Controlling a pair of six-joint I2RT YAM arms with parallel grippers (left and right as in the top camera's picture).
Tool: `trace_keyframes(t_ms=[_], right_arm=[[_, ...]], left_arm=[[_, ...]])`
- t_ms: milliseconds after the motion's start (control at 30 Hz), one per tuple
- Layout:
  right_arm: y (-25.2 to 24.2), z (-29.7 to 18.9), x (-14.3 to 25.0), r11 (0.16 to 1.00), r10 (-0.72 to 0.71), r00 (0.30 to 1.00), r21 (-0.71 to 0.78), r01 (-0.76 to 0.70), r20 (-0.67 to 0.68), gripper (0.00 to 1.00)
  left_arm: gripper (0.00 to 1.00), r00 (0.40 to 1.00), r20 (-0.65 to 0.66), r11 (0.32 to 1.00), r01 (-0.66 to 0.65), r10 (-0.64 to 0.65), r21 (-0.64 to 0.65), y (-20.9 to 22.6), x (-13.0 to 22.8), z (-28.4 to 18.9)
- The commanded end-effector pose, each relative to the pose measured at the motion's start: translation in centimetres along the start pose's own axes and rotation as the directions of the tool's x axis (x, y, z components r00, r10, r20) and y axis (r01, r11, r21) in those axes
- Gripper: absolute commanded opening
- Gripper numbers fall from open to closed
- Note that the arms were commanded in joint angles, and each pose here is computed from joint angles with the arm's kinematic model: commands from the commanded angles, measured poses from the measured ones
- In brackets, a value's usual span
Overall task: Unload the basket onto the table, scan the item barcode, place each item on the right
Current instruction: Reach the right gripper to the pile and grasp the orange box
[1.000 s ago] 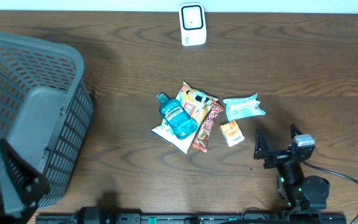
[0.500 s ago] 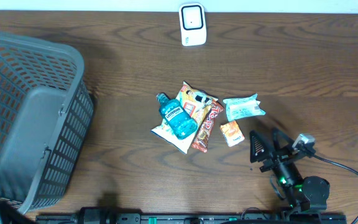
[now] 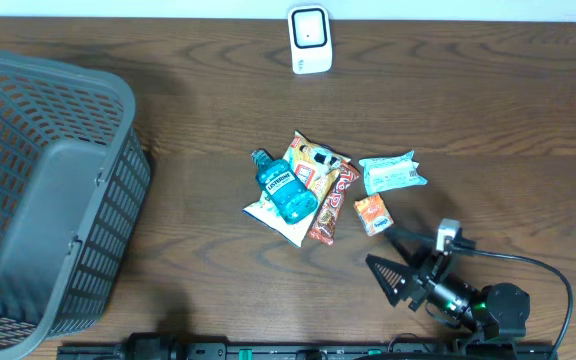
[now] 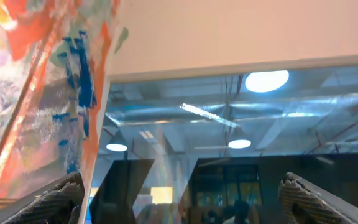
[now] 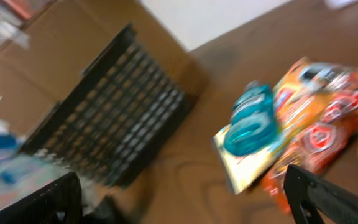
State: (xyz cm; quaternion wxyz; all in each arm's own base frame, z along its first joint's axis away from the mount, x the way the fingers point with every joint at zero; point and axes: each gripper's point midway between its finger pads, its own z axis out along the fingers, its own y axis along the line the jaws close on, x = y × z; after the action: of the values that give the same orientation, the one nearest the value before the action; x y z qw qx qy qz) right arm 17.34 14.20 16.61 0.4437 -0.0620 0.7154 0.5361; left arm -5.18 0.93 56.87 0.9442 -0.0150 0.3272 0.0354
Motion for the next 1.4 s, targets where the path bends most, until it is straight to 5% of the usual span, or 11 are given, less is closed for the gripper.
trace_keyframes(t_ms=[0, 467, 733, 933, 1200, 1367], right_arm=[[1.3, -0.1, 1.4, 0.984, 0.159, 0.983, -0.065, -0.165, -0.088, 0.99], [2.6, -0.3, 2.4, 0.982, 0.117, 0.981, -0.13, -0.137, -0.154, 0.99], [3.4, -0.3, -1.2, 0.995, 0.001, 1.0, -0.099, -0.001, -0.004, 0.99], [2.5, -0.5, -5.5, 0.994, -0.047, 0.994, 0.102, 0.037, 0.1, 0.99], [-2.2, -1.1, -12.2, 0.832, -0.065, 0.997, 0.554, 0.036, 0.033, 0.99], [-3.4, 1.3, -12.5, 0.789, 0.104, 0.989, 0.614, -0.02, -0.102, 0.99]], left_arm=[[1.0, 0.999, 0.027, 0.999, 0.041, -0.042, 0.018, -0.1, -0.7, -1.0], [1.0, 0.999, -0.005, 0.998, 0.051, -0.05, 0.027, -0.2, 1.1, -0.8], [1.0, 0.985, -0.153, 0.996, 0.084, -0.08, 0.024, -1.1, 11.9, 1.5], [1.0, 0.964, -0.239, 0.992, 0.122, -0.116, 0.012, -1.7, 20.3, 1.4], [1.0, 0.897, -0.43, 0.994, 0.111, -0.098, 0.005, -2.3, 28.4, 0.4], [1.0, 0.786, -0.61, 0.993, 0.114, -0.099, -0.014, -2.6, 33.8, -1.1]])
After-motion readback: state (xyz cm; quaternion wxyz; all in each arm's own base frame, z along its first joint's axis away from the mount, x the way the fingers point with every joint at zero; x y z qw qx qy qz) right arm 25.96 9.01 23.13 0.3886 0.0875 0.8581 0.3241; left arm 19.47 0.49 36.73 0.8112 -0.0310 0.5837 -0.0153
